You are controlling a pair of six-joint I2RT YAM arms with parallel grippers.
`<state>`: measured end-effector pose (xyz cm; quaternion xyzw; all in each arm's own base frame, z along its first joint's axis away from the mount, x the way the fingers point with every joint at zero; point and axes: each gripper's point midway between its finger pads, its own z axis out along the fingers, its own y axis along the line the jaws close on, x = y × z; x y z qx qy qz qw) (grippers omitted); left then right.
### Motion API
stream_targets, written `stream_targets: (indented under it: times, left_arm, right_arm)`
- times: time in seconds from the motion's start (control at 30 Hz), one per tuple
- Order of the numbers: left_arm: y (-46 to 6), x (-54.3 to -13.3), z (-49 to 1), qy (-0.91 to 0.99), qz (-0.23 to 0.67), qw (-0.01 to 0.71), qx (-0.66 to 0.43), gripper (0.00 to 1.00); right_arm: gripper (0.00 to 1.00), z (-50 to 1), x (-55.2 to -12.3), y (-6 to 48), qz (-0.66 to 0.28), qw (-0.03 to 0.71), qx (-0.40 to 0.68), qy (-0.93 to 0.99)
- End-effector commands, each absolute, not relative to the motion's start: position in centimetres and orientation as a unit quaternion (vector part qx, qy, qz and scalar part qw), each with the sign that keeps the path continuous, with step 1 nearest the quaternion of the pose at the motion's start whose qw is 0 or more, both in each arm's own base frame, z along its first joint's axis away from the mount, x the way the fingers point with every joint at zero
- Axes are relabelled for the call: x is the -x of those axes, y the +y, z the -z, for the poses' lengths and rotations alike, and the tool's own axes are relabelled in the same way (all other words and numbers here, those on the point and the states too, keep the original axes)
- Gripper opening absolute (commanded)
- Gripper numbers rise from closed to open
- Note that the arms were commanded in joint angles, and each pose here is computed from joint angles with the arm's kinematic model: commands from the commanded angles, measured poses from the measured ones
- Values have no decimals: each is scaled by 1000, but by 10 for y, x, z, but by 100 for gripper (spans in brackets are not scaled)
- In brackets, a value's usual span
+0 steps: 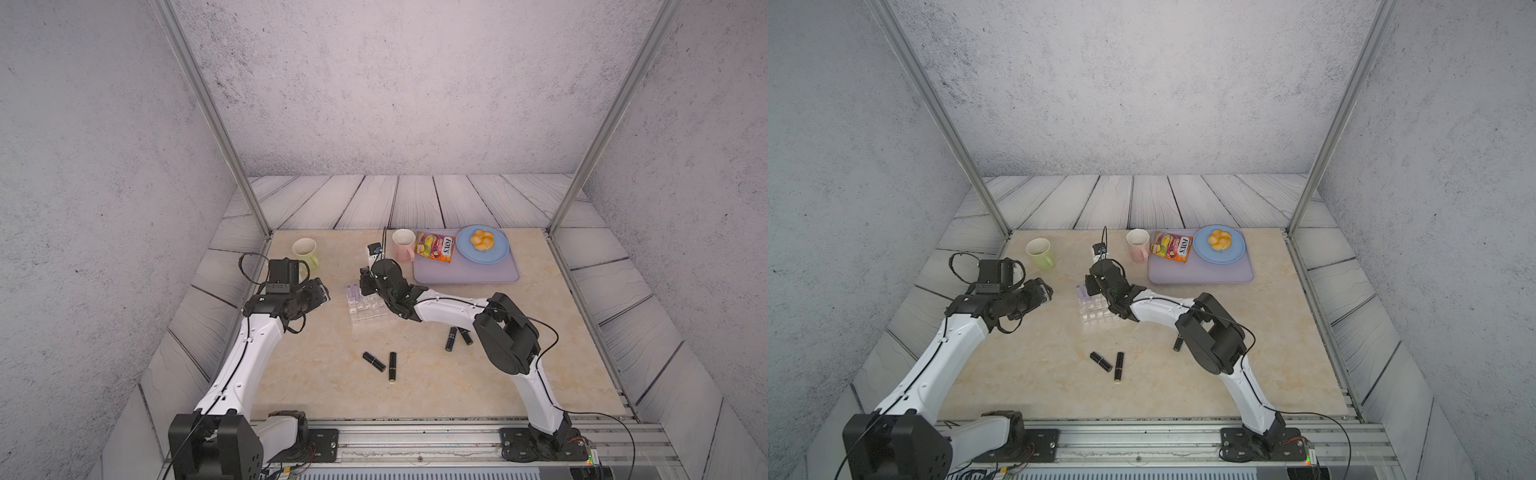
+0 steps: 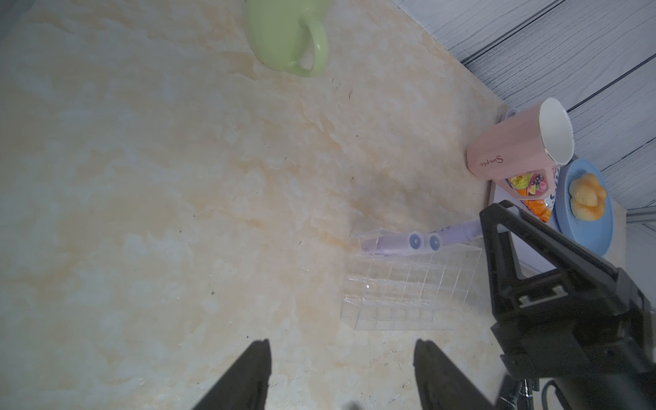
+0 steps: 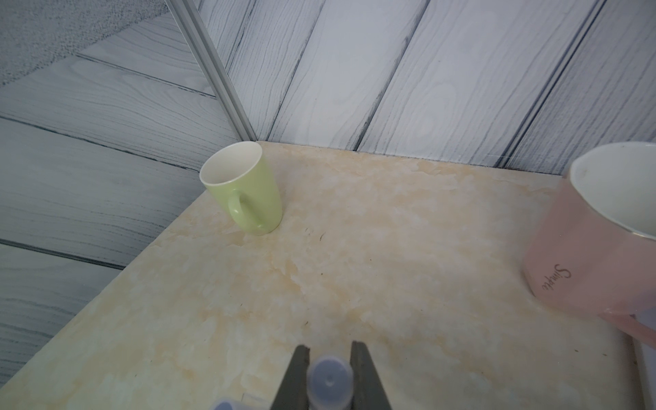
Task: Arrange the lipsticks in the organizer
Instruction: Place the lipstick in the storage box.
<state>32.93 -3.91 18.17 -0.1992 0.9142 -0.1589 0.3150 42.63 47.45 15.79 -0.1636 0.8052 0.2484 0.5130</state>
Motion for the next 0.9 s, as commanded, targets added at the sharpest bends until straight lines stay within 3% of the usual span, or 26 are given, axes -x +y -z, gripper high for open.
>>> stream_targets:
  times: [0.0,0.53,0.87]
  left_arm:
    - [-37,-329,-178,914,158,314,203,70]
    - [-39,-329,-180,912,168,314,203,70]
    - [-39,-329,-179,913,168,313,202,70]
  right_arm:
    - [0,-154,-423,475,-252,510,168,805]
    - [0,-190,-411,472,-257,543,179,779]
    - [0,-161,-413,477,-255,519,176,796]
